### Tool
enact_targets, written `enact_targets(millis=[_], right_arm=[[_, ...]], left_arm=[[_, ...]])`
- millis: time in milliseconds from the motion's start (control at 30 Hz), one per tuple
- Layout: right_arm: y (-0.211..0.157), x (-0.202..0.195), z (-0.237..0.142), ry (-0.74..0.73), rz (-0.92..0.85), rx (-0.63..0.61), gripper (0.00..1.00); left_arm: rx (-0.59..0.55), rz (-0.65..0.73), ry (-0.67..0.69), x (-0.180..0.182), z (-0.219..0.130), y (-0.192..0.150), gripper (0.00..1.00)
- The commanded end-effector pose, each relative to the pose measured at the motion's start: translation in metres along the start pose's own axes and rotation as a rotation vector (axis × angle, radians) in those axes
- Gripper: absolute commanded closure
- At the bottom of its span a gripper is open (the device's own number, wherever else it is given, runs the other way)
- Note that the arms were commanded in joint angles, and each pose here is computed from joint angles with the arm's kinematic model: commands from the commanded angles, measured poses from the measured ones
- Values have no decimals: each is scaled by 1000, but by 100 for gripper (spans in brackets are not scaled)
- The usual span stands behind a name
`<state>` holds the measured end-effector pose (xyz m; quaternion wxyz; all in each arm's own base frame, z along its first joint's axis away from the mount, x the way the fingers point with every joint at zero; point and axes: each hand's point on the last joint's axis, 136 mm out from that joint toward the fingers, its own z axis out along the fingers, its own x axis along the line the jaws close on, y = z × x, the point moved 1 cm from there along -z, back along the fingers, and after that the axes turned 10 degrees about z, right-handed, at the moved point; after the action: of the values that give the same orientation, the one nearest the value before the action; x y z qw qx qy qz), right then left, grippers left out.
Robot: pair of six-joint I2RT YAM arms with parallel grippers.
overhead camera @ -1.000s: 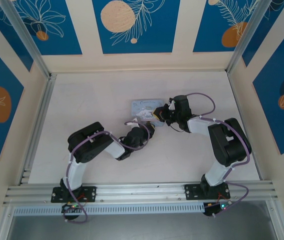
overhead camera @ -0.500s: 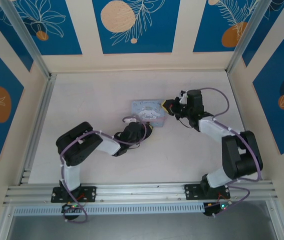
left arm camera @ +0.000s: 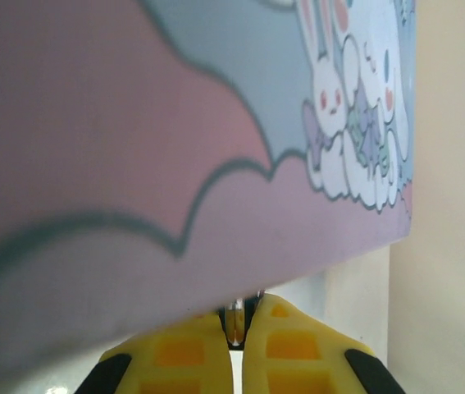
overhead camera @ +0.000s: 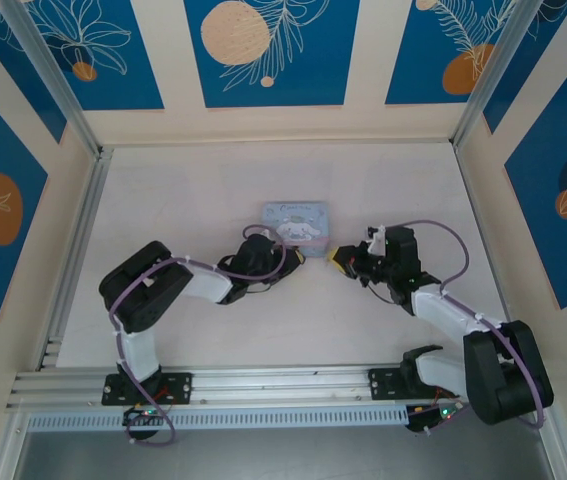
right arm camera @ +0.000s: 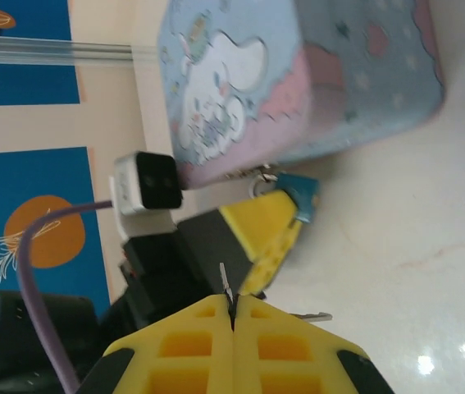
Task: Unlock the padlock with the key
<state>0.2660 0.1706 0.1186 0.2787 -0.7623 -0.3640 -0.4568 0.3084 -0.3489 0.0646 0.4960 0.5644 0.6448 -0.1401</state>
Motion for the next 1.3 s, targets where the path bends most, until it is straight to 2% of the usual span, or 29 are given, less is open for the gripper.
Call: enact_targets(millis=[0,267,833,1267], right_arm=[[-10,-3,0,35,4,23,100],[-12,-14,3,34,28,-15,100],[7,-1,3,111,178,-158,100],[12,7,6,126,302,-208,100]], left_arm=[[-4,5,-113,-31,-12,14,100],[-28,-51,-180,-50,-26,27,100],[-59,-188,-304,-72,-32,42,100],[-72,-201,-312,-73,-35,44,100]])
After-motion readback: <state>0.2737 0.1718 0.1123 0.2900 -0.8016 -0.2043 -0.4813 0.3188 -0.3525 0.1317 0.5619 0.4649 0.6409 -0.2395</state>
